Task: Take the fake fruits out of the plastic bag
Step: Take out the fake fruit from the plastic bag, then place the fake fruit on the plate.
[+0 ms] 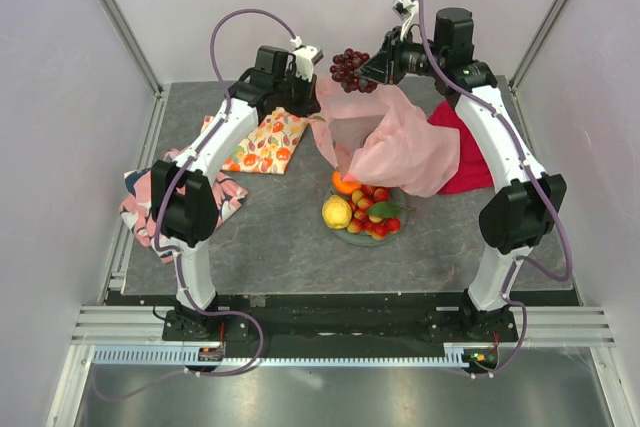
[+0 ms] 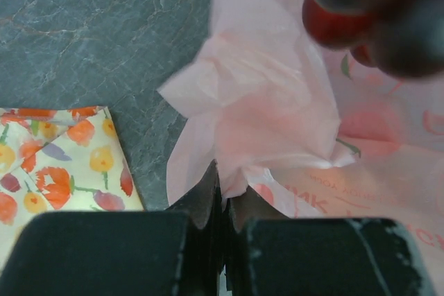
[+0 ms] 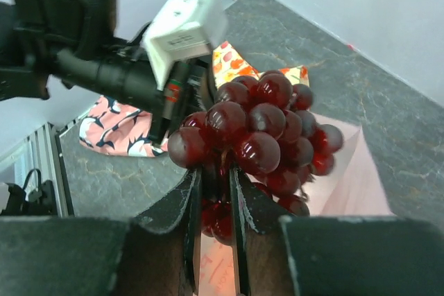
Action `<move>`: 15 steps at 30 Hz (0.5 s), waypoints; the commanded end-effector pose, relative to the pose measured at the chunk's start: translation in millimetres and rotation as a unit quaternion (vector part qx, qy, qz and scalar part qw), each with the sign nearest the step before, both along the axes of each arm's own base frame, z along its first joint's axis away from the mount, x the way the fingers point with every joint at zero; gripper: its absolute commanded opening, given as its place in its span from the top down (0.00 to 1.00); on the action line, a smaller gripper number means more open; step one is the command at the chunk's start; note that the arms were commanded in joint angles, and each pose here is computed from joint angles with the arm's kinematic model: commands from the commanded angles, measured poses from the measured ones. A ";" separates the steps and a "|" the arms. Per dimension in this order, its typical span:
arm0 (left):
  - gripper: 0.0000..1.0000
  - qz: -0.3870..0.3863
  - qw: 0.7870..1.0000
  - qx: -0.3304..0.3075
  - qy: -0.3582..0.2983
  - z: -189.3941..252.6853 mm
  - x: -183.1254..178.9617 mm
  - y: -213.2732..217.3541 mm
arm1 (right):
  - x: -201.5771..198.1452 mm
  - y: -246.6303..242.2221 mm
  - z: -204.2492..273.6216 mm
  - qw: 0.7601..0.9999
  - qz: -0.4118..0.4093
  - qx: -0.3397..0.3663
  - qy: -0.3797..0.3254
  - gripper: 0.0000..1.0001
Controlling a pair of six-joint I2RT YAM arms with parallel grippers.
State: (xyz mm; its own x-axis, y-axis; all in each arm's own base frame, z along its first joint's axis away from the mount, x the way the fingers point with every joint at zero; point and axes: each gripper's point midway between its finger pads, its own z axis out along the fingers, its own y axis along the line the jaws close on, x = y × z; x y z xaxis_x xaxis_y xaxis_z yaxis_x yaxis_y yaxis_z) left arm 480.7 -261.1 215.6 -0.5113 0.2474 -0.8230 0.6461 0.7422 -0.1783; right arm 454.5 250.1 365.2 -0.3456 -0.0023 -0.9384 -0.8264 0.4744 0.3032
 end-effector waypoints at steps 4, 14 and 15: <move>0.98 0.087 0.990 -0.067 -0.088 88.3 38.8 15.7 | -11.9 0.8 110.7 0.991 0.012 0.068 -0.119 0.98; 0.98 0.174 0.964 -0.031 -0.197 159.6 53.3 71.4 | -87.1 2.7 131.3 0.984 0.051 0.012 -0.170 0.98; 0.98 0.170 0.966 -0.029 -0.191 156.7 47.9 74.6 | -94.5 4.6 123.8 0.982 0.059 -0.010 -0.179 0.98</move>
State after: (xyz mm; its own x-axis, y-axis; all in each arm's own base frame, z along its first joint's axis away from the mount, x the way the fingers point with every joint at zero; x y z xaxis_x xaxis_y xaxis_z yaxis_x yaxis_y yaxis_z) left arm 538.6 -210.5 334.0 -0.2927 0.0657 -0.9540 0.4344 0.8979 -0.0715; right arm 412.0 249.2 479.5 -0.1225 0.0753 -0.9896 -0.8928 0.4271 0.1430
